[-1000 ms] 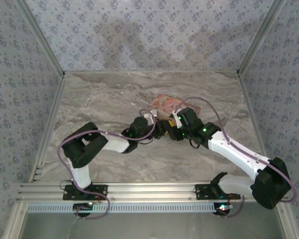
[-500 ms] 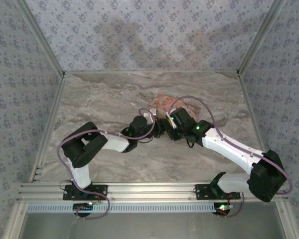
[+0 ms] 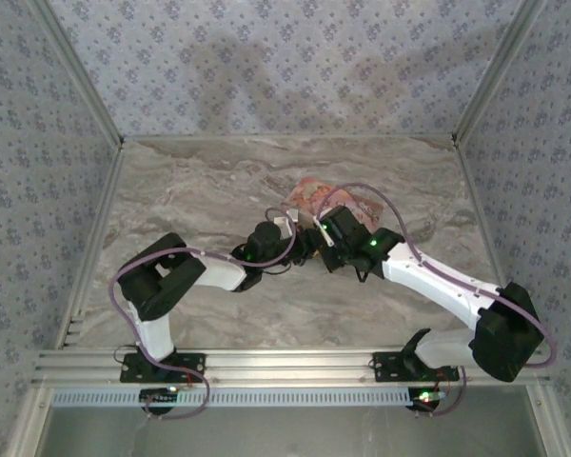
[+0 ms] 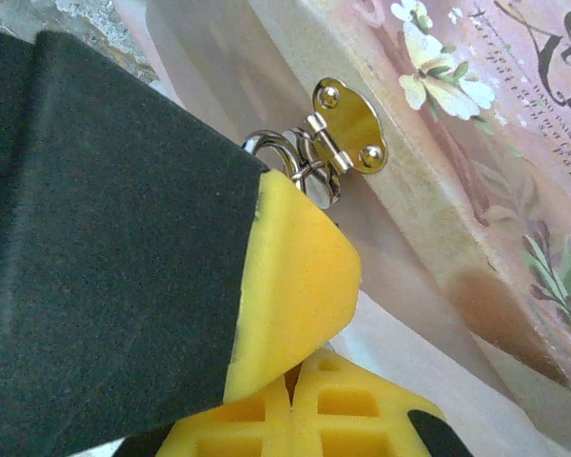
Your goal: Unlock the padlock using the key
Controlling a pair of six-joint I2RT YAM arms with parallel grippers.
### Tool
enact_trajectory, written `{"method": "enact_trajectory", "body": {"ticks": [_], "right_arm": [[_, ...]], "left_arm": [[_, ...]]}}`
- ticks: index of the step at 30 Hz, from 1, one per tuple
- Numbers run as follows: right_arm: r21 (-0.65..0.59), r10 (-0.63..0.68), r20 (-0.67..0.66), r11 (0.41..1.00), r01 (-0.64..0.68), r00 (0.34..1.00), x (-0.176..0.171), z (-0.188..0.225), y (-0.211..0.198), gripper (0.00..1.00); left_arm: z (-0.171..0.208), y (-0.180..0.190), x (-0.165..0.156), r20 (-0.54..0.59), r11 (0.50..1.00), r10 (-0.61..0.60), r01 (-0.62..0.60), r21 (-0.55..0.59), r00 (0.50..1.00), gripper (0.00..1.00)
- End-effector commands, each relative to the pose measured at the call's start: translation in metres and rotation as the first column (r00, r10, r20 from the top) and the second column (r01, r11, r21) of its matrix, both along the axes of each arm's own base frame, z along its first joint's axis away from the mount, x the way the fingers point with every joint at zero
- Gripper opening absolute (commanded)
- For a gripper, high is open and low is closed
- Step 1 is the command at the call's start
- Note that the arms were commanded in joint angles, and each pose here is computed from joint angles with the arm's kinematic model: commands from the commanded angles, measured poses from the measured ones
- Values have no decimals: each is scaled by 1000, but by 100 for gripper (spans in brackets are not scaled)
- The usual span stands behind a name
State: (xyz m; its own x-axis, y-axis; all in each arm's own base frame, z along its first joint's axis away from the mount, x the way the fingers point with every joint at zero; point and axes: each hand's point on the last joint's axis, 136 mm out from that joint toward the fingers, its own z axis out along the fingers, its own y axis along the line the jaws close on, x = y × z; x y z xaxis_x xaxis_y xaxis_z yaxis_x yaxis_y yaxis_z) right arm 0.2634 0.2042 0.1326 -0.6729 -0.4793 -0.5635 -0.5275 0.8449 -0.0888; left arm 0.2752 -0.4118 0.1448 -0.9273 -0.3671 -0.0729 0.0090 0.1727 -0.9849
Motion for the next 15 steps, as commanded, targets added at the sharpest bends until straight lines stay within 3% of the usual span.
{"method": "enact_trajectory", "body": {"ticks": [1,15], "right_arm": [[117,53,-61,992,-46,997,-12,-15,23,0],[158,75,-146,986,-52,986,-26,-76,32,0]], "left_arm": [[33,-6,-10,95,996,-34,41,-78,995,16],[-38,33,-14,24,995,88,-89,37,996,42]]}}
